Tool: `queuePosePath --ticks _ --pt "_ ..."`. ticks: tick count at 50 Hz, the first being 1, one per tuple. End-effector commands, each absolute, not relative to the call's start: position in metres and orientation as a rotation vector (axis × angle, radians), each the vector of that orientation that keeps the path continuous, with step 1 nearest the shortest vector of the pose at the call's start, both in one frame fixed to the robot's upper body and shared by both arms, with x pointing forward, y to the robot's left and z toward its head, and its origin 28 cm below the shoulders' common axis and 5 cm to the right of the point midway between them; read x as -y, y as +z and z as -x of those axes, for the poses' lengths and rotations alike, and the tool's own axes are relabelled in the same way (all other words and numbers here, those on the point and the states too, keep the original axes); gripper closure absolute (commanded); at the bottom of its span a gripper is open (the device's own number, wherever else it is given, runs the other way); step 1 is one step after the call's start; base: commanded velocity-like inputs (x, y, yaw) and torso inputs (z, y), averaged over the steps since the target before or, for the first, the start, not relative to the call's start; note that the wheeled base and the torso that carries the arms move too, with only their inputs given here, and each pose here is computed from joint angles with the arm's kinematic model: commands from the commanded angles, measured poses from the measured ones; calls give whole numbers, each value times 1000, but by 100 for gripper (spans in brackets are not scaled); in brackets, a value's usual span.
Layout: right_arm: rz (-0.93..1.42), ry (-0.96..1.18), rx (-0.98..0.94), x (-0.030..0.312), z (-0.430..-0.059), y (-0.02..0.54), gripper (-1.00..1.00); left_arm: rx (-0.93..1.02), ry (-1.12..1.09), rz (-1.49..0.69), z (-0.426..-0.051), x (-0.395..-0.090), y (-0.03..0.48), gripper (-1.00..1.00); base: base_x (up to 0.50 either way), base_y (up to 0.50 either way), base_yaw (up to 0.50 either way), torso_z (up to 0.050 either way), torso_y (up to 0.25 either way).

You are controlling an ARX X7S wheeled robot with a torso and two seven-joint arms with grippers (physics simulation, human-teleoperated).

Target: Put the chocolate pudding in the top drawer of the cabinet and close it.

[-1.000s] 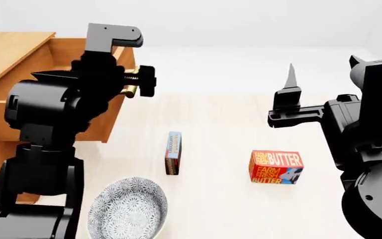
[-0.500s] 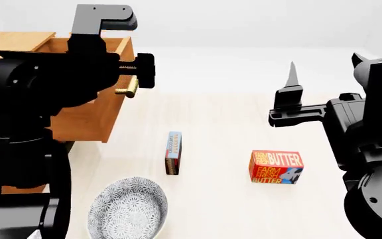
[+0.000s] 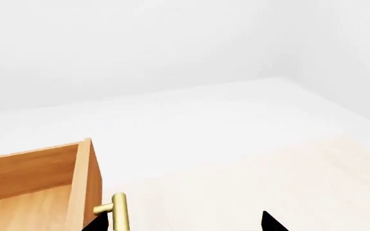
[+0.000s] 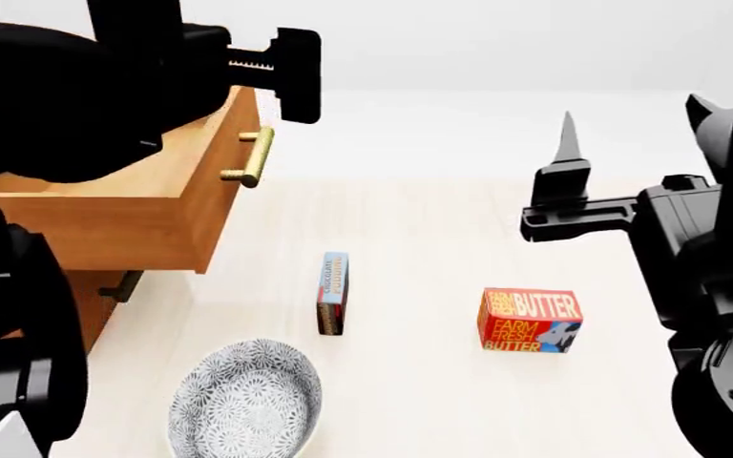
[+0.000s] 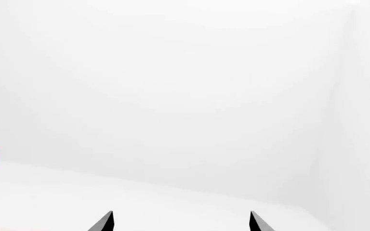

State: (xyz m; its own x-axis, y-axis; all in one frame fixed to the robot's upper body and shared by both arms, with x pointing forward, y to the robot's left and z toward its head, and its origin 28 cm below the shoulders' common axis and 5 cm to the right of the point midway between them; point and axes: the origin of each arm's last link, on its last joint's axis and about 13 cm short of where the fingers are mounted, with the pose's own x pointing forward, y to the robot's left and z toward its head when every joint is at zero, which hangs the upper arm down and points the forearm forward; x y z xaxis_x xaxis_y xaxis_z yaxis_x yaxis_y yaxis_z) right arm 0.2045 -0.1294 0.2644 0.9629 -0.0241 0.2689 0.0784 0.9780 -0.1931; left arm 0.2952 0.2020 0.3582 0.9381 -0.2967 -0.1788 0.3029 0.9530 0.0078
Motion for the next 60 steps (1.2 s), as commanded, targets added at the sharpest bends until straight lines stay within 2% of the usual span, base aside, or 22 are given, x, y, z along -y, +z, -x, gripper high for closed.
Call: queuePosePath --ticks 1,31,60 --pt "203 -54 276 130 -201 265 -100 -128 -418 -106 -262 -186 350 -100 0 0 0 0 0" --pt "181 -85 287 139 -196 263 -100 -213 -655 -145 -224 -126 258 -100 0 0 0 0 0" --pt "175 -88 281 142 -195 260 -100 -432 -579 -112 -274 -100 193 -100 0 0 0 0 0"
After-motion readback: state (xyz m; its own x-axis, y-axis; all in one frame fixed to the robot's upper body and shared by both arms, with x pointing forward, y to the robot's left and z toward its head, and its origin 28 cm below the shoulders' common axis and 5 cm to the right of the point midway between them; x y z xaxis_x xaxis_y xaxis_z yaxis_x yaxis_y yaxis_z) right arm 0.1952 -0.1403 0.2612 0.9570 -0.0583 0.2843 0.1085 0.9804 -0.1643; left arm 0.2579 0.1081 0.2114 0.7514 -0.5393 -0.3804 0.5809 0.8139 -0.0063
